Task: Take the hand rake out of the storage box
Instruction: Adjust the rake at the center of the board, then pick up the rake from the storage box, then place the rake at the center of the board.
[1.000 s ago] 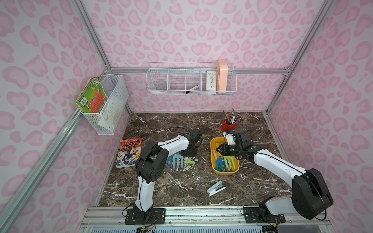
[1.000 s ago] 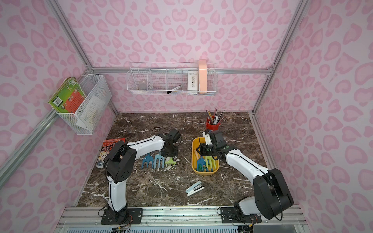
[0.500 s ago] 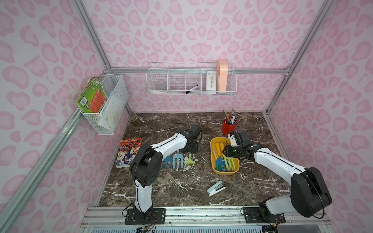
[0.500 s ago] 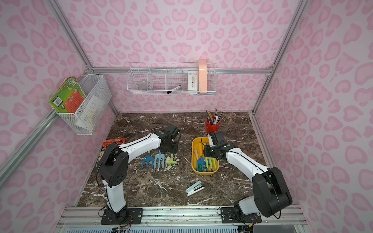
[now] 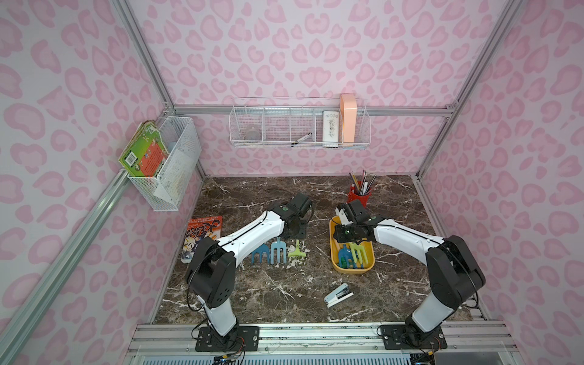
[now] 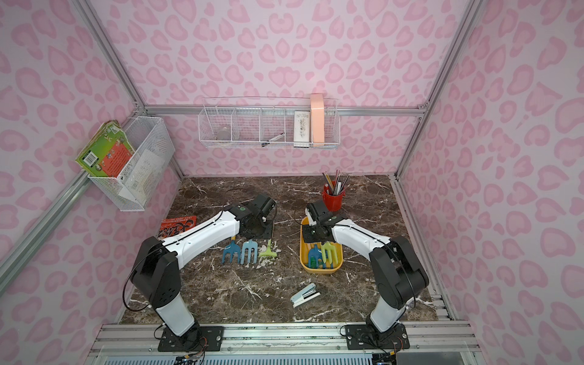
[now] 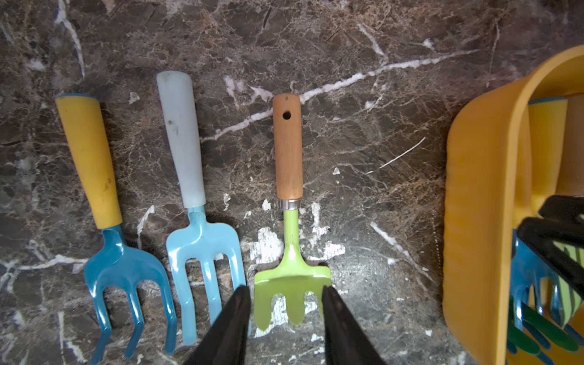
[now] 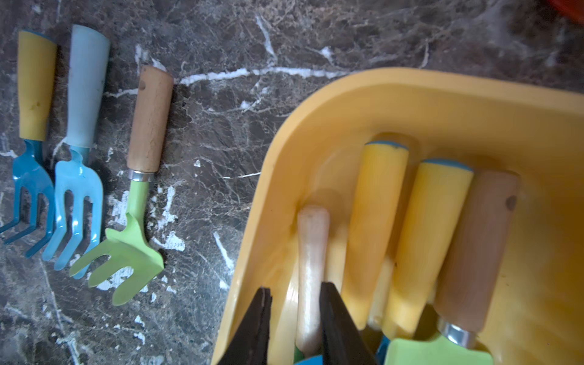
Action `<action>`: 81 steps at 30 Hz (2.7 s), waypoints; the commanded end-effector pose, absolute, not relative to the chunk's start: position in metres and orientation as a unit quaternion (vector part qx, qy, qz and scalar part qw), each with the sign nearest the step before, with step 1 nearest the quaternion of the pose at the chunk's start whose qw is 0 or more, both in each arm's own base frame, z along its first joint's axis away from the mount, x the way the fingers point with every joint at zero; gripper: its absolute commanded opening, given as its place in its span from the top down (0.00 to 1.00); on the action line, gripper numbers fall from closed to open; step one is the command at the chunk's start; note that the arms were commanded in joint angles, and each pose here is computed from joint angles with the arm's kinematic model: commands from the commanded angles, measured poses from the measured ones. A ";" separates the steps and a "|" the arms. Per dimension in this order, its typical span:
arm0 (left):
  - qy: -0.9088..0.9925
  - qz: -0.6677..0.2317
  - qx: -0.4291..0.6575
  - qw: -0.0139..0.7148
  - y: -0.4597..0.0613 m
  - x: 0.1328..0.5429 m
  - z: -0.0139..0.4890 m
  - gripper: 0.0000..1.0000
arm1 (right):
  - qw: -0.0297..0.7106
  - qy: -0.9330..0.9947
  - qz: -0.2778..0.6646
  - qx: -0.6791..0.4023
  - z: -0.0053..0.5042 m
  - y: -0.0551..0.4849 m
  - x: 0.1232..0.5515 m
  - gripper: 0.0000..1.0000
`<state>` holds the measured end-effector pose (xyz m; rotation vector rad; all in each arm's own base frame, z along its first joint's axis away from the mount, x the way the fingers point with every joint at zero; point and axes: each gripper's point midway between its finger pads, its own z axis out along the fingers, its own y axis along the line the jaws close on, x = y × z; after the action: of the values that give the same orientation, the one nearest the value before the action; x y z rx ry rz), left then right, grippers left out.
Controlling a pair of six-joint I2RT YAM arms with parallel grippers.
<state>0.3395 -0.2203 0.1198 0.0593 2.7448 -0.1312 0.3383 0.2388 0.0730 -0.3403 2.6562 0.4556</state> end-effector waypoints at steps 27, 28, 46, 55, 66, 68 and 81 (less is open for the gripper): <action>0.975 -0.038 -0.007 0.220 -0.188 0.330 0.137 0.58 | 0.160 0.978 0.101 -0.088 0.014 0.193 0.311 0.89; 0.975 -0.037 -0.007 0.221 -0.187 0.330 0.136 0.58 | 0.160 0.979 0.097 -0.084 0.014 0.184 0.309 0.90; 0.978 -0.025 -0.007 0.209 -0.184 0.327 0.128 0.59 | 0.215 0.975 0.044 0.024 0.050 0.037 0.330 0.96; 0.977 -0.023 -0.007 0.213 -0.180 0.327 0.134 0.58 | 0.246 0.968 0.052 0.002 0.090 0.064 0.351 0.97; 0.976 -0.026 -0.015 0.218 -0.171 0.326 0.139 0.58 | 0.322 0.944 0.066 -0.018 0.167 0.105 0.352 0.98; 0.975 -0.027 -0.020 0.219 -0.168 0.327 0.139 0.58 | 0.330 0.941 0.074 -0.030 0.176 0.117 0.351 0.98; 0.975 -0.031 -0.041 0.216 -0.152 0.328 0.138 0.58 | 0.337 0.930 0.134 -0.057 0.166 0.189 0.356 0.99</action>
<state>0.3294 -0.1537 0.1379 -0.1222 2.6983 -0.0903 0.3448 0.1848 0.1670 -0.1987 2.4584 0.3279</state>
